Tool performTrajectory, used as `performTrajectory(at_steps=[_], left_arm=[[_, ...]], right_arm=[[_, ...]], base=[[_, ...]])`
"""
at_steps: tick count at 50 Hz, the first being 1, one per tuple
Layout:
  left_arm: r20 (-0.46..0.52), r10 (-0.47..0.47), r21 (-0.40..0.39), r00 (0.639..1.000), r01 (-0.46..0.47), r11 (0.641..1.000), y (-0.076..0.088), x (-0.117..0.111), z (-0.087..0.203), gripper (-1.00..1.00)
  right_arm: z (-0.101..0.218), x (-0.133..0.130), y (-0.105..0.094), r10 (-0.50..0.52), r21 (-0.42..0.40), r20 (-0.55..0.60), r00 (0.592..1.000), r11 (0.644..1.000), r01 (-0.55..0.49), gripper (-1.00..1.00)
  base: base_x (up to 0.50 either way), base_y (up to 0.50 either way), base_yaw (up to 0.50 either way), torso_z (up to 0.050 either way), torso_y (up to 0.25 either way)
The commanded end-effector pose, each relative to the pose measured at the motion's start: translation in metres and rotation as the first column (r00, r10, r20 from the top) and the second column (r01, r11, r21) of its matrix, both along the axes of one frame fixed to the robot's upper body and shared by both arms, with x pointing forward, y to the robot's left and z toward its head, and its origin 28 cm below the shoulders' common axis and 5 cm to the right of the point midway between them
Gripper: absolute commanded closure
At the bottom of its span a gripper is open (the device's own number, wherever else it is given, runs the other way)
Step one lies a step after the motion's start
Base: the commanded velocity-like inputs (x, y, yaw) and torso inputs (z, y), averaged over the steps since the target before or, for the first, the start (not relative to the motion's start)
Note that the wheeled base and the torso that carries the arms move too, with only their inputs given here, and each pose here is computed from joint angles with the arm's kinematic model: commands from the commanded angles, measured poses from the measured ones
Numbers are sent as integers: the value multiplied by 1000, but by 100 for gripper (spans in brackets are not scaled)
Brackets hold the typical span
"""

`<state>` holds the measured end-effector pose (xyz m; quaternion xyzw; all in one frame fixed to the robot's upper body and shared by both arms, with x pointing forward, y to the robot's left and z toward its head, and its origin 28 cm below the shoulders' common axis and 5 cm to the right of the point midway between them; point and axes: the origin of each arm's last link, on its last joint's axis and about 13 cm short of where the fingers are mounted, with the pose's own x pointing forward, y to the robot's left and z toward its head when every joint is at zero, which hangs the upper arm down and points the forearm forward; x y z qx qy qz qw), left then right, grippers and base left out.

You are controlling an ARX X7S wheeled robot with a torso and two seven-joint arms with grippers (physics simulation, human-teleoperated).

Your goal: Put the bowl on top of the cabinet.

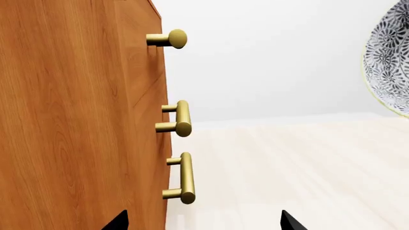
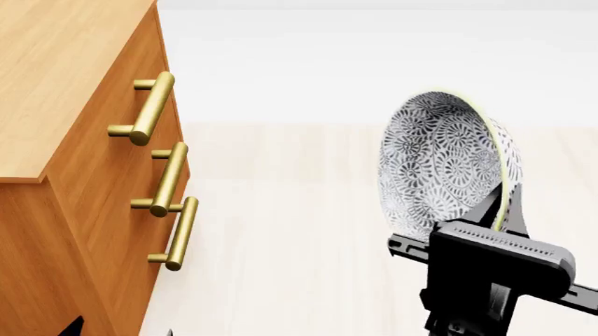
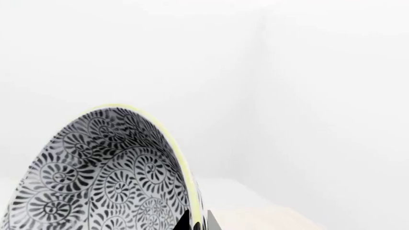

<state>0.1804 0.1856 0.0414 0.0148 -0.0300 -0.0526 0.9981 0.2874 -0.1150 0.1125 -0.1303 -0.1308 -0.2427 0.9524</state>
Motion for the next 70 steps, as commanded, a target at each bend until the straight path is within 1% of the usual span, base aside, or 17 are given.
performTrajectory(at_steps=[1, 10, 14, 18, 21, 26, 31, 39, 40, 42, 48, 50, 52, 54, 56, 58, 70], left_arm=[[2, -6, 3, 1000, 6, 1000, 0, 3, 4, -100], [10, -39, 14, 999, 39, 999, -4, 1, 9, -100], [0, -80, 5, 997, 80, 997, -5, 2, 12, -100], [-9, -97, 5, 995, 97, 995, -6, 3, 15, -100], [-7, -114, 17, 993, 114, 993, -7, 3, 20, -100], [5, -156, 22, 988, 156, 987, -10, 4, 31, -100], [11, -192, 11, 981, 192, 981, -11, 7, 42, -100], [22, -215, 39, 976, 214, 976, -14, 6, 58, -100], [19, -223, 32, 975, 222, 974, -14, 6, 59, -100], [-43, -234, 21, 971, 235, 972, -14, 7, 60, -100], [-75, -226, -17, 971, 225, 974, -12, 10, 67, -100], [-70, -261, -61, 963, 257, 964, -12, 8, 71, -100], [-56, -369, -118, 928, 361, 925, -12, 6, 78, -100], [-65, -355, -69, 933, 350, 934, -12, 8, 81, -100], [-68, -422, -165, 904, 407, 898, -11, 10, 84, -100], [-54, -415, -134, 908, 405, 904, -12, 10, 87, -100], [-69, -474, -138, 878, 462, 876, -16, 13, 99, -100]], right_arm=[[5, 14, -4, 99, -6, 1, 995, 995, -99, 100], [4, 16, -8, 255, 42, -41, 966, 966, -254, 100], [2, 11, -8, 371, 52, -64, 926, 928, -368, 100], [2, 8, -8, 433, 68, -70, 899, 901, -429, 100], [1, 8, -6, 429, 55, -68, 901, 903, -426, 100], [2, 4, -6, 483, 72, -66, 873, 875, -478, 100], [1, 0, -6, 491, 57, -60, 869, 871, -488, 100], [0, -3, -5, 504, 52, -53, 862, 864, -501, 100], [0, -2, -5, 503, 52, -53, 863, 864, -501, 100], [0, -3, -5, 504, 52, -53, 862, 863, -502, 100], [-2, -5, -5, 507, 48, -49, 860, 862, -505, 100], [-2, -7, -5, 509, 43, -44, 860, 861, -507, 100], [-1, -9, -4, 512, 38, -41, 858, 859, -511, 100], [-1, -10, -4, 517, 36, -39, 855, 856, -516, 100], [-1, -12, -3, 519, 31, -35, 854, 855, -518, 100], [-1, -13, -2, 522, 26, -32, 853, 853, -521, 100], [-1, -20, -1, 538, 0, -14, 843, 843, -538, 100]], base=[[0, 0, 0, 0, 0], [0, 0, 0, 0, 1], [0, 0, 0, 0, 0], [0, 0, 0, 0, 0], [0, 0, 0, 0, 0], [0, 0, 0, 0, 2], [0, 0, 0, 0, 0], [0, 0, 0, 0, 0], [0, 0, 0, 0, 0], [0, 0, 0, 0, 0], [0, 0, 0, 0, 2], [0, 0, 0, 8, 0], [0, 0, 0, 0, 0], [0, 0, 0, 0, 0], [0, 0, 0, 0, 0], [0, 0, 0, 0, 0], [0, 0, 0, 0, 1]])
